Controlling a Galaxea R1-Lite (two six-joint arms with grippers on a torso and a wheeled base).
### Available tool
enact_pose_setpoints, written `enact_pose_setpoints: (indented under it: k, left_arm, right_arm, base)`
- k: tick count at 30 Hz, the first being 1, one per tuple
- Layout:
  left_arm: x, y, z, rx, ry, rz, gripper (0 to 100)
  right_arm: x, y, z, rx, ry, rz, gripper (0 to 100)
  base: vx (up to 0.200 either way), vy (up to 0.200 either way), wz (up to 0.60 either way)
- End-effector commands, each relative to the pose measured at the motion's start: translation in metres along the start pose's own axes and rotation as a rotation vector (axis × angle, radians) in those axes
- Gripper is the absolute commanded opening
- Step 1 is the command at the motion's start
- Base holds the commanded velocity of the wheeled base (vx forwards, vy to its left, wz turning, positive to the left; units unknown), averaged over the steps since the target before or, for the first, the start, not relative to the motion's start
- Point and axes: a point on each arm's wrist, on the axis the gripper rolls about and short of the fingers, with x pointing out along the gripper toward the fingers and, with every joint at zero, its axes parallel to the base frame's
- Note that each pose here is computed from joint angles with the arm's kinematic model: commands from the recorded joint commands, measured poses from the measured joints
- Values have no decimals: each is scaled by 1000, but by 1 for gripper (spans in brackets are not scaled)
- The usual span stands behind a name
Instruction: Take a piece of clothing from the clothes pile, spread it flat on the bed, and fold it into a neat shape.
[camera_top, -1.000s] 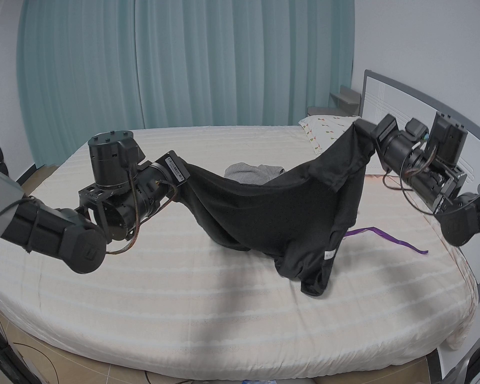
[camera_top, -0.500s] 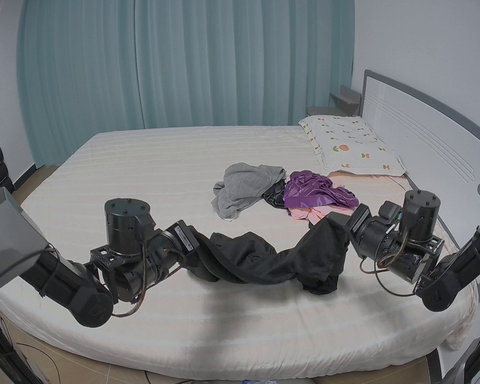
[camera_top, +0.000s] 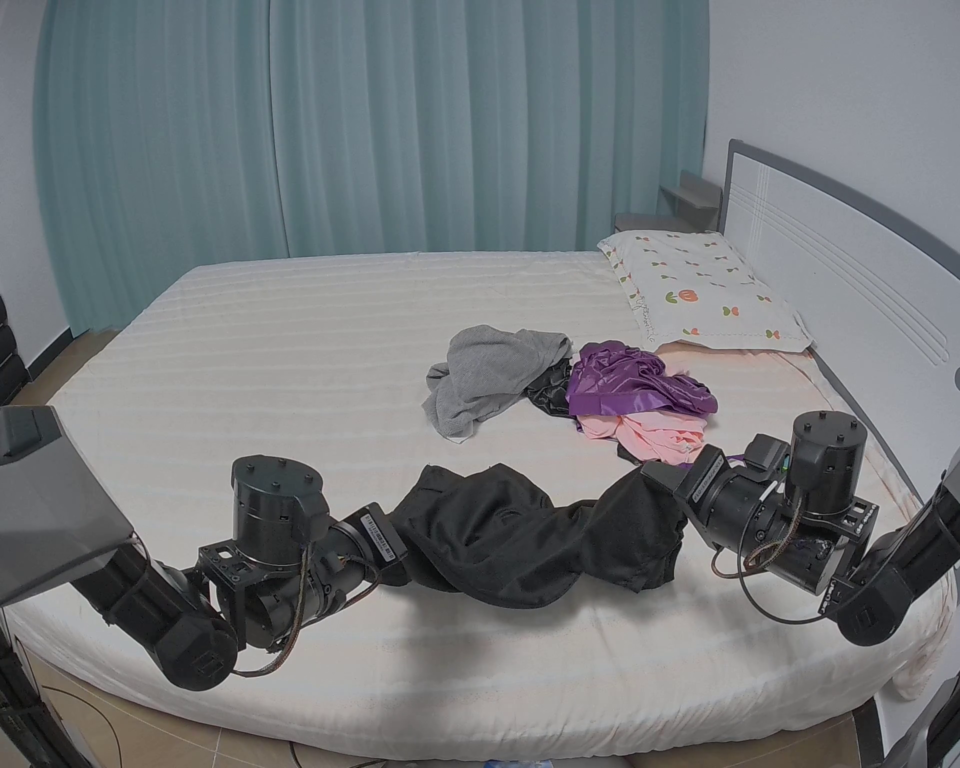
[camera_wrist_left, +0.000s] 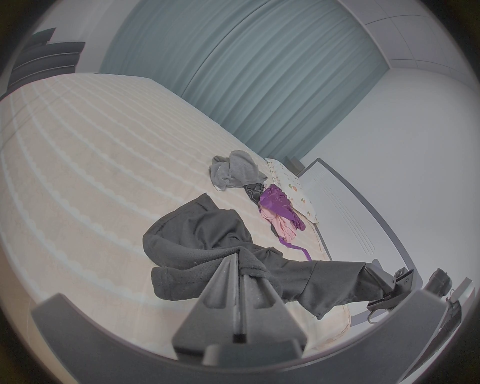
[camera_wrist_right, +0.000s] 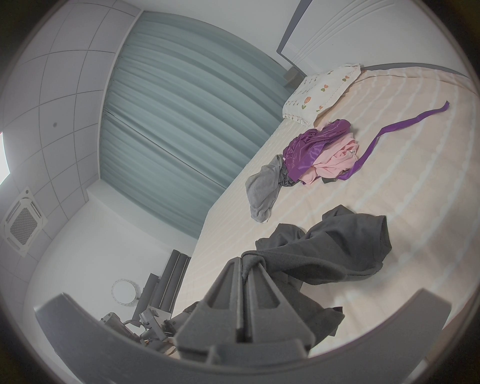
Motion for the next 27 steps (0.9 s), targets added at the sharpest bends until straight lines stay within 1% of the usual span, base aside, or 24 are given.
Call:
enact_pose_setpoints:
  k: [1, 7, 13, 18, 23, 27]
  left_arm:
    - [-3, 5, -3, 2, 12, 18, 0]
    - [-11, 3, 0, 0, 1, 6, 0]
    - [-15, 0, 6, -8, -21, -10, 0]
    - [-13, -1, 7, -10, -25, -13, 0]
    - [-13, -2, 10, -61, -32, -20, 0]
    - [-12, -1, 15, -77, -47, -19, 0]
  right_arm:
    - [-4, -2, -2, -2, 7, -9, 0]
    - [-7, 0, -1, -3, 1, -4, 0]
    - [-7, -2, 2, -4, -10, -9, 0]
    - [-8, -2, 2, -4, -7, -10, 0]
    - [-9, -1, 1, -7, -6, -9, 0]
    - [-12, -2, 1, -27, -12, -13, 0]
  base:
    - [-200, 0, 0]
    - [-200, 0, 0]
    - [0, 0, 0]
    - [0, 0, 0]
    - [0, 0, 0]
    - [0, 200, 0]
